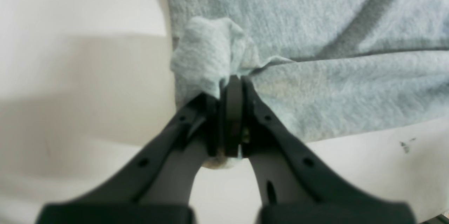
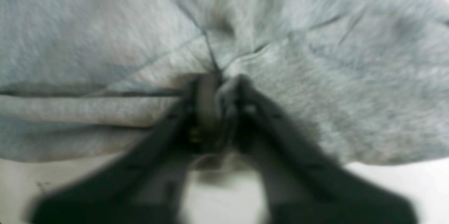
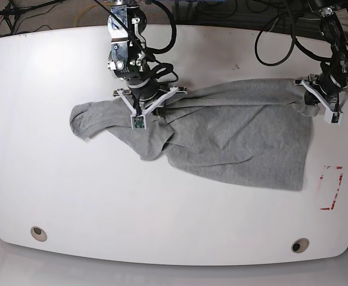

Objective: Fold the T-shirt properly
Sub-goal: 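Move the right gripper inward along the shirt and regrasp the fabric, then pull the right gripper back with the shirt, stretching it toward the left gripper, then lift the shirt high with both grippers and shake it out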

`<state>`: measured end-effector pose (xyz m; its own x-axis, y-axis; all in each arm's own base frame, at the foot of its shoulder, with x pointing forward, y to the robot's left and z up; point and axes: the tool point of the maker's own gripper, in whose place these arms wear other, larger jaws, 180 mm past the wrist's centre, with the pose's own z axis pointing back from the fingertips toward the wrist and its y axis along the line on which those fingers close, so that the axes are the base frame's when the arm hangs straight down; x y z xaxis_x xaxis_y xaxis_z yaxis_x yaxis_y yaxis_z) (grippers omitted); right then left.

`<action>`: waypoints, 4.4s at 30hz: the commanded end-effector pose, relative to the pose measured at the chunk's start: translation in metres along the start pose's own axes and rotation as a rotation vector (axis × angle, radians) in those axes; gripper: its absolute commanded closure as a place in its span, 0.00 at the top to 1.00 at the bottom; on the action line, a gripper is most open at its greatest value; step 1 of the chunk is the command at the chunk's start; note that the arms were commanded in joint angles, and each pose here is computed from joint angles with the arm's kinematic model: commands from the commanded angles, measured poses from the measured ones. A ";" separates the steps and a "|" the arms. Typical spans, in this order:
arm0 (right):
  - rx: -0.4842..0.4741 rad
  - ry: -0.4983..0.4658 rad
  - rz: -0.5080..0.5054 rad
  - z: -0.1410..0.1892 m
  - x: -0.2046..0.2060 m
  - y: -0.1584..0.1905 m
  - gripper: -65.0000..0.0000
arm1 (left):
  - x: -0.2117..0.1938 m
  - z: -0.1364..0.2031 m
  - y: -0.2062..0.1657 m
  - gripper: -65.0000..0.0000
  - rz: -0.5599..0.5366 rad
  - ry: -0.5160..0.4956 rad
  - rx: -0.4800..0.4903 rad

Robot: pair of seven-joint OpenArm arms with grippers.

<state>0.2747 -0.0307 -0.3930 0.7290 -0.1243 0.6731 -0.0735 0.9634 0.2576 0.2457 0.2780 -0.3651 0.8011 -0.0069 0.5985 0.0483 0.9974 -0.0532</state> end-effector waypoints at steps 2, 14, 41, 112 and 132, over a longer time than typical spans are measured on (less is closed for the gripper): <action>0.014 -0.060 -0.002 0.006 0.017 0.004 0.00 | 0.014 0.005 0.004 0.00 -0.014 -0.044 0.011; -0.008 -0.110 0.026 0.032 0.024 -0.005 0.00 | 0.014 0.006 0.005 0.00 -0.014 -0.044 0.013; -0.242 -0.210 0.192 0.071 0.072 -0.114 0.00 | 0.138 0.022 0.003 0.00 -0.035 -0.333 0.012; -0.547 -0.757 0.696 0.222 0.453 -0.168 0.00 | 0.420 0.223 0.046 0.00 0.194 -1.058 0.019; -0.461 -0.487 0.589 0.143 0.278 -0.199 0.00 | 0.295 0.108 0.078 0.00 0.213 -0.725 0.101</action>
<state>0.4030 -0.2862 -0.1596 0.2971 0.4363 0.8494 -0.0176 0.8919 -0.4519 0.4347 0.3433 -0.1199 0.2460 0.2580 0.9343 -0.1227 0.9645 -0.2340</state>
